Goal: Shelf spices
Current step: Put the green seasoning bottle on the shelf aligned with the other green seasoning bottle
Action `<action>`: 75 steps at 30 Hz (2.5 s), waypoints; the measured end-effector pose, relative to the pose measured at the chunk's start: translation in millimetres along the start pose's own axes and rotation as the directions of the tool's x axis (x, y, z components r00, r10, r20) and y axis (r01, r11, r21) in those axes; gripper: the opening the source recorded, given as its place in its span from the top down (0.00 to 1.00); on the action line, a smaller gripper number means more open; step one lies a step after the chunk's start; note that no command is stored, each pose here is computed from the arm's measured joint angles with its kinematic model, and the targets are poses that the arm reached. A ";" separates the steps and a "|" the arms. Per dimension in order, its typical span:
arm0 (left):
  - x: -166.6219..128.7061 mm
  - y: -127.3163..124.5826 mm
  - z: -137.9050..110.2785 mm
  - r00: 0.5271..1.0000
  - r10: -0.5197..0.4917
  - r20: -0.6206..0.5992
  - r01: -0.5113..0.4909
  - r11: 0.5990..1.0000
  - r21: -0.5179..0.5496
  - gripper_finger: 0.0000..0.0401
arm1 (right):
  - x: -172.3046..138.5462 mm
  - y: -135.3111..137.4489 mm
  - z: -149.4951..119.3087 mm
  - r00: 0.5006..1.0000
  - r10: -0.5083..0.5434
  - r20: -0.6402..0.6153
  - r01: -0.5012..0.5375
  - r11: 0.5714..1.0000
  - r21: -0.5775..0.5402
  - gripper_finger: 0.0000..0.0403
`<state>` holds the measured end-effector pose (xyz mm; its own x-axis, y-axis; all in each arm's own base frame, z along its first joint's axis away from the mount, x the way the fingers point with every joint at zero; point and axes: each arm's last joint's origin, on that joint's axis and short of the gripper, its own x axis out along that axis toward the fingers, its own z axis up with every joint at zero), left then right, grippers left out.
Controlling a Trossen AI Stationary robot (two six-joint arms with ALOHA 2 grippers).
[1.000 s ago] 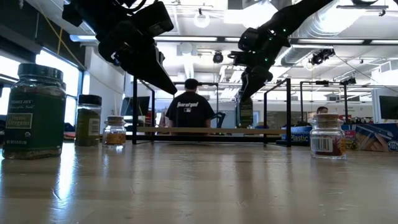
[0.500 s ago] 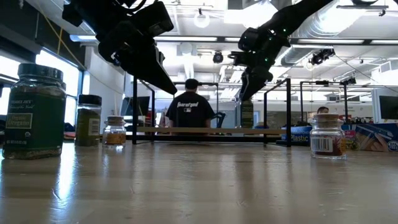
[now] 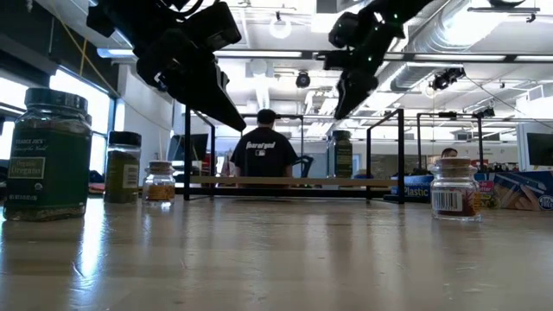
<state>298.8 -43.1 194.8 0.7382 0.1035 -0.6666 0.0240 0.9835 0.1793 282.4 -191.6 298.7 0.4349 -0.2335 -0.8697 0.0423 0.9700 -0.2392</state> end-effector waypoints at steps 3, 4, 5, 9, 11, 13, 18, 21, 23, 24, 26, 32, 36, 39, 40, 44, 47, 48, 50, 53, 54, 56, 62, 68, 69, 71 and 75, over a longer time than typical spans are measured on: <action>0.0 -0.4 0.0 1.000 -0.012 0.000 0.012 1.000 -0.002 1.00 | -2.0 23.5 7.0 0.996 0.078 -0.050 -0.076 0.996 0.047 0.39; 0.0 -0.4 0.2 1.000 -0.013 0.002 0.013 1.000 -0.001 1.00 | -1.9 30.8 7.9 0.992 0.100 -0.072 -0.097 0.994 0.050 0.41; 0.0 -0.4 0.3 1.000 -0.014 0.003 0.014 1.000 -0.001 1.00 | 0.6 37.3 9.1 0.991 0.109 -0.076 -0.105 0.993 0.048 0.44; 0.0 -0.2 2.3 1.000 -0.012 0.024 0.012 1.000 -0.005 1.00 | 25.6 54.1 3.1 0.992 0.095 -0.079 -0.090 0.994 0.060 0.60; 0.1 -0.2 2.2 1.000 -0.013 0.023 0.013 1.000 -0.005 1.00 | 36.8 55.2 -0.9 0.997 0.046 -0.068 -0.039 0.994 0.098 0.68; 0.1 -0.2 2.2 1.000 -0.012 0.022 0.013 1.000 -0.005 1.00 | 46.0 55.1 -4.4 0.998 -0.016 -0.058 0.023 0.993 0.117 0.75; 0.1 -0.1 2.3 1.000 -0.012 0.023 0.012 1.000 -0.005 1.00 | 59.2 54.3 -14.4 0.994 -0.089 -0.067 0.098 0.985 0.139 0.87; 0.1 -0.2 2.3 1.000 -0.013 0.023 0.013 1.000 -0.005 1.00 | 61.6 52.4 -18.9 0.991 -0.101 -0.083 0.113 0.982 0.152 0.90; 0.1 -0.1 2.4 1.000 -0.012 0.025 0.012 1.000 -0.006 1.00 | 62.9 50.3 -19.5 0.989 -0.122 -0.079 0.134 0.979 0.157 0.92; 0.1 -0.1 2.7 1.000 -0.012 0.028 0.012 1.000 -0.006 1.00 | 63.6 49.3 -20.3 0.988 -0.128 -0.083 0.139 0.978 0.157 0.92; 0.1 -0.1 2.8 1.000 -0.012 0.029 0.012 1.000 -0.006 1.00 | 65.9 48.1 -19.3 0.986 -0.149 -0.080 0.159 0.976 0.147 0.93; 0.1 -0.2 2.8 1.000 -0.012 0.029 0.012 1.000 -0.006 1.00 | 73.5 43.5 -17.0 0.978 -0.198 -0.070 0.207 0.967 0.152 0.93; 0.1 -0.1 2.1 1.000 -0.012 0.022 0.012 1.000 -0.005 1.00 | 81.4 40.9 -19.2 0.977 -0.197 -0.086 0.208 0.968 0.141 0.93; 0.1 -0.1 2.2 1.000 -0.012 0.022 0.012 1.000 -0.005 1.00 | 85.8 38.3 -20.3 0.975 -0.202 -0.091 0.213 0.968 0.130 0.93; 0.1 -0.2 2.1 1.000 -0.012 0.021 0.012 1.000 -0.004 1.00 | 86.6 37.0 -20.3 0.975 -0.207 -0.086 0.217 0.967 0.131 0.93; 0.1 -0.1 2.2 1.000 -0.012 0.022 0.012 1.000 -0.005 1.00 | 86.9 33.3 -18.6 0.972 -0.228 -0.061 0.234 0.965 0.122 0.93; 0.1 -0.1 2.0 1.000 -0.012 0.021 0.012 1.000 -0.005 1.00 | 82.7 34.5 -15.7 0.976 -0.208 -0.070 0.214 0.972 0.095 0.93; 0.1 -0.1 2.0 1.000 -0.012 0.021 0.012 1.000 -0.005 1.00 | 80.2 36.7 -14.2 0.978 -0.192 -0.081 0.199 0.977 0.082 0.93; 0.1 -0.1 2.0 1.000 -0.012 0.021 0.012 1.000 -0.006 1.00 | 75.3 40.5 -14.0 0.981 -0.150 -0.125 0.159 0.985 0.062 0.93; 0.1 -0.2 2.0 1.000 -0.012 0.021 0.012 1.000 -0.005 1.00 | 71.8 44.0 -20.9 0.972 -0.098 -0.216 0.117 0.990 0.077 0.93; 0.1 -0.2 2.0 1.000 -0.012 0.021 0.012 1.000 -0.005 1.00 | 71.4 42.2 -24.3 0.967 -0.092 -0.237 0.118 0.988 0.098 0.93; 0.1 -0.1 2.0 1.000 -0.012 0.021 0.012 1.000 -0.005 1.00 | 70.6 37.6 -30.1 0.955 -0.105 -0.279 0.147 0.980 0.133 0.93; 0.1 -0.3 2.0 1.000 -0.013 0.021 0.013 1.000 -0.006 1.00 | 71.8 19.2 -37.1 0.938 -0.199 -0.283 0.261 0.944 0.200 0.93; 0.1 -0.3 1.9 1.000 -0.013 0.020 0.013 1.000 -0.010 1.00 | 71.7 7.4 -39.4 0.935 -0.242 -0.259 0.297 0.934 0.199 0.93; 0.1 -0.3 2.0 1.000 -0.013 0.021 0.013 1.000 -0.010 1.00 | 71.7 6.4 -39.7 0.935 -0.245 -0.257 0.299 0.933 0.199 0.93; 0.1 -0.3 1.9 1.000 -0.013 0.020 0.013 1.000 -0.010 1.00 | 71.6 4.3 -40.3 0.935 -0.250 -0.253 0.303 0.932 0.198 0.93; 0.1 -0.3 2.0 1.000 -0.013 0.021 0.013 1.000 -0.010 1.00 | 71.6 0.6 -39.1 0.935 -0.269 -0.231 0.316 0.928 0.198 0.93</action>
<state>300.2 -43.7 196.1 0.7516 0.0880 -0.6537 0.0265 0.9862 0.1631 278.4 -210.3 219.5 0.1878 -0.4951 -0.8483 0.3547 0.8395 -0.4115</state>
